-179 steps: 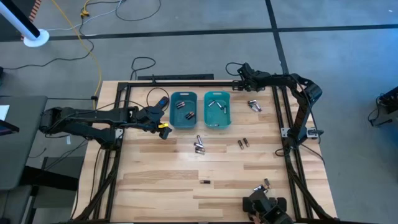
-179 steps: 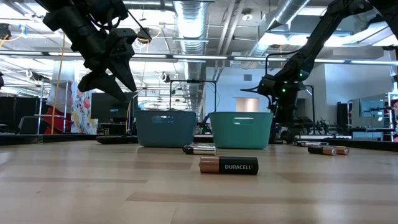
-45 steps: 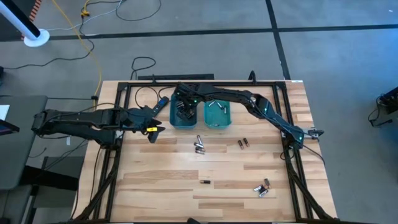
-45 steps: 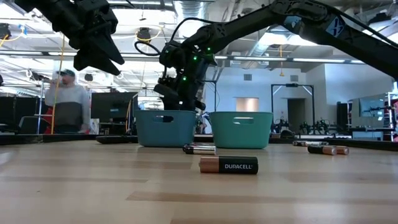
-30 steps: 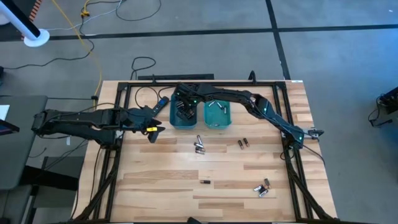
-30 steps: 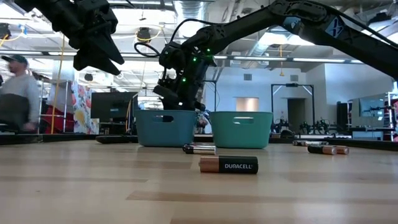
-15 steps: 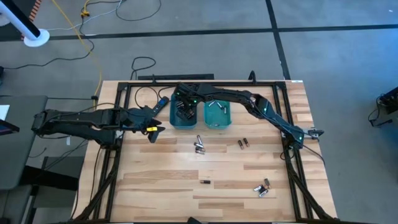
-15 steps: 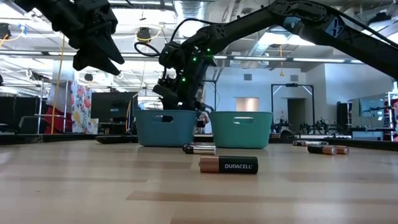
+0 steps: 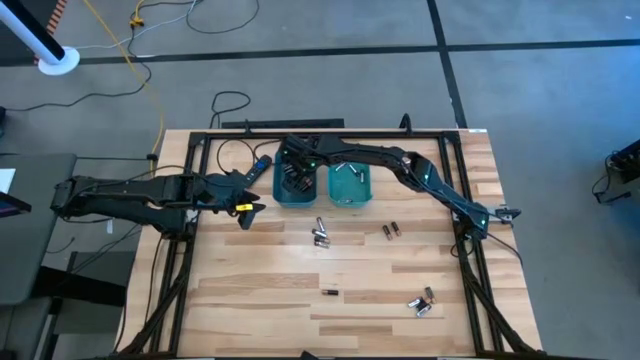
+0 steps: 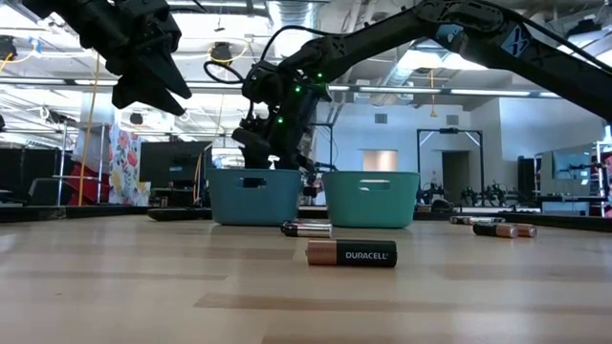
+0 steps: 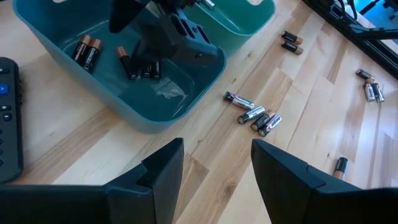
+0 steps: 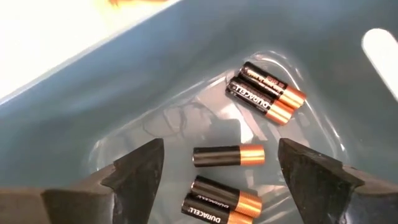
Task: Sort batteries
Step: Put the silver battery into the green bin
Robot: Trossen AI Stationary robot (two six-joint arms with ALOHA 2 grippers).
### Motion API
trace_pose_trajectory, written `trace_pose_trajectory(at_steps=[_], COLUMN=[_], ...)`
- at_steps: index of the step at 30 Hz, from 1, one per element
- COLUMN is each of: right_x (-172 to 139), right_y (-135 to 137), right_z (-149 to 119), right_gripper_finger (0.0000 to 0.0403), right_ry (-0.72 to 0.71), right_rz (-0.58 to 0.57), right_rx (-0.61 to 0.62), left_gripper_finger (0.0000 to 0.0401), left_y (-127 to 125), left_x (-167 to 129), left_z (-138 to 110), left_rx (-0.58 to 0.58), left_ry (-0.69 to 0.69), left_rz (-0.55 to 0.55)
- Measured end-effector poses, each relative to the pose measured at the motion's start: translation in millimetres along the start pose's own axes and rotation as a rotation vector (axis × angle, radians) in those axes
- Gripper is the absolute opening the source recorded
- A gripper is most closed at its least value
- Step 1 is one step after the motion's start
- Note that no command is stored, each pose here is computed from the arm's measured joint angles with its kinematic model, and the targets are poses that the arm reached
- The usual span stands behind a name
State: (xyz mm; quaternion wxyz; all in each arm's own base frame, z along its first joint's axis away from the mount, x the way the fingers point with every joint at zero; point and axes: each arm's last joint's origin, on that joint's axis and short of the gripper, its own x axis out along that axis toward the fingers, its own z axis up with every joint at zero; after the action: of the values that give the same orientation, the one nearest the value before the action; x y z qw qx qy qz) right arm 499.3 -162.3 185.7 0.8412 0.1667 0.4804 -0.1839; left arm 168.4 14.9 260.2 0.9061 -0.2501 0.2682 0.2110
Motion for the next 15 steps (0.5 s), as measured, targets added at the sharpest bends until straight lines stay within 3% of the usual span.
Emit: trace_pose_trajectory(at_steps=[10,15], right_x=[-4,-37], right_y=[-7,-13], right_z=[-7,1], right_gripper_finger=[0.0329,0.0329], right_ry=[0.087,0.073], right_rz=[-0.022,-0.024], right_rx=[-0.012,-0.073], left_gripper_finger=[0.0185,0.0185], left_y=[0,0], left_x=[0,0], left_z=[0,0], left_rx=[-0.013,-0.014], left_ry=[0.000,-0.002], left_rz=[0.000,0.003])
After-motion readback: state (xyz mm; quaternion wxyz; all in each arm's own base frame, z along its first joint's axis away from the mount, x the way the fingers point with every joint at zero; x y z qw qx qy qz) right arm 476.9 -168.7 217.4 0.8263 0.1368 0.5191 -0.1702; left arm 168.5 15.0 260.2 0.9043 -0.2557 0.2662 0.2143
